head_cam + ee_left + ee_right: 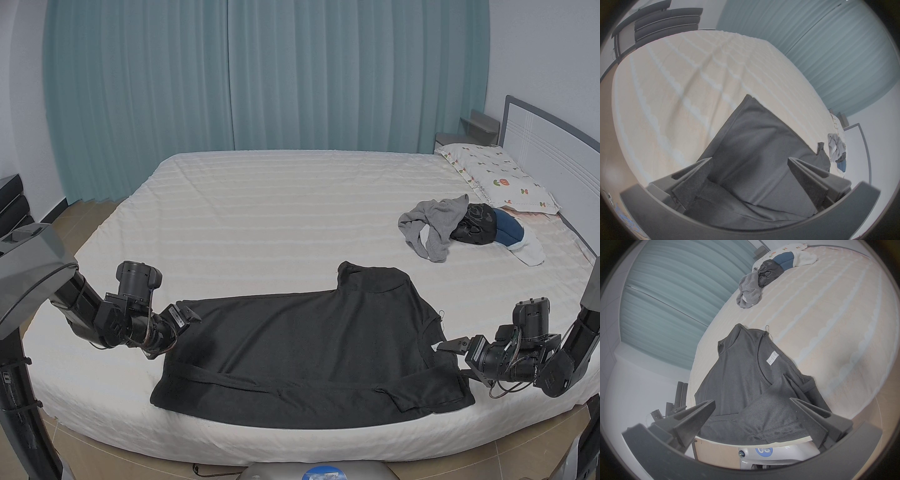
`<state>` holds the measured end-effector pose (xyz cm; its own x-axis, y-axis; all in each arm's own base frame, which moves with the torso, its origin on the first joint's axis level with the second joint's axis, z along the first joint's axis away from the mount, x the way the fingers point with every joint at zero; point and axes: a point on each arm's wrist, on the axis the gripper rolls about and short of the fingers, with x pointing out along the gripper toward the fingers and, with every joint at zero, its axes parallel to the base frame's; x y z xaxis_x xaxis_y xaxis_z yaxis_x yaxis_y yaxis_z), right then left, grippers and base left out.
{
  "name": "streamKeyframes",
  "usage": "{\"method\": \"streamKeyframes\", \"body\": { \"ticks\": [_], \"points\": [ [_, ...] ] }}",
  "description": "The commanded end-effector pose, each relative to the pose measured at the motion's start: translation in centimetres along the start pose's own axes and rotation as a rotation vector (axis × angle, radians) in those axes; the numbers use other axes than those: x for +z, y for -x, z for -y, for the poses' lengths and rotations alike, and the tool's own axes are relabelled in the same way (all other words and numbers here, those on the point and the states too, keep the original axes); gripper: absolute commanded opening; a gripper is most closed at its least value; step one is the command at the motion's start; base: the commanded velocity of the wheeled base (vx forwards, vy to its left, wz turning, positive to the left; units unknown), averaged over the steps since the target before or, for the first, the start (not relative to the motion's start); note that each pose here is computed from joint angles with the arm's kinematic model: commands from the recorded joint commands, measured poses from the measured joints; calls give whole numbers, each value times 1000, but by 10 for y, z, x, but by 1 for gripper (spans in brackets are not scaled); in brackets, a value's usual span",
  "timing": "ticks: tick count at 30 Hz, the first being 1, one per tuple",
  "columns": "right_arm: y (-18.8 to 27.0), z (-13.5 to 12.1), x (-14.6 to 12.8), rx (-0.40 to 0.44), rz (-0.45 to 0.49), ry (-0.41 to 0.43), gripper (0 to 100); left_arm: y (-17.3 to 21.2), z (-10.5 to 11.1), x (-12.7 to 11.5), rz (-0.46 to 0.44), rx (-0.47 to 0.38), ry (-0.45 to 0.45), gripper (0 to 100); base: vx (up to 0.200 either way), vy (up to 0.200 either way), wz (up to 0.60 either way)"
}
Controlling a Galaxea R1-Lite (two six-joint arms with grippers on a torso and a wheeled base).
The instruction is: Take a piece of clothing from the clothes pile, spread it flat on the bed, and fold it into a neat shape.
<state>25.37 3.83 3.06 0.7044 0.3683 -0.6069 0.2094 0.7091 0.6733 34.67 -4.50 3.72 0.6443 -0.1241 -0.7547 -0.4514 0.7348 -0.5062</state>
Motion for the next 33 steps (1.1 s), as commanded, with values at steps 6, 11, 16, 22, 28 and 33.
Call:
{"method": "streamKeyframes", "body": {
  "ticks": [6, 11, 16, 22, 28, 33],
  "points": [
    [-3, 2, -1, -10, -6, -1, 100, 28, -5, 25, 46, -69, 48, 100, 0, 0, 0],
    [-2, 3, -2, -13, -11, -3, 100, 35, -21, -1, -70, -67, 27, 100, 0, 0, 0],
    [-4, 4, -3, -16, -16, -5, 100, 35, -22, -38, -187, -56, -38, 100, 0, 0, 0],
    [-4, 4, -3, -18, -17, -4, 100, 34, -11, -59, -240, -67, -97, 100, 0, 0, 0],
    [-5, 4, -4, -14, -21, -5, 100, 2, -9, -64, -260, -20, -109, 100, 0, 0, 0],
    [-7, 5, -5, -21, -30, -6, 100, -10, -7, -62, -210, 29, -118, 100, 0, 0, 0]
  ]
}}
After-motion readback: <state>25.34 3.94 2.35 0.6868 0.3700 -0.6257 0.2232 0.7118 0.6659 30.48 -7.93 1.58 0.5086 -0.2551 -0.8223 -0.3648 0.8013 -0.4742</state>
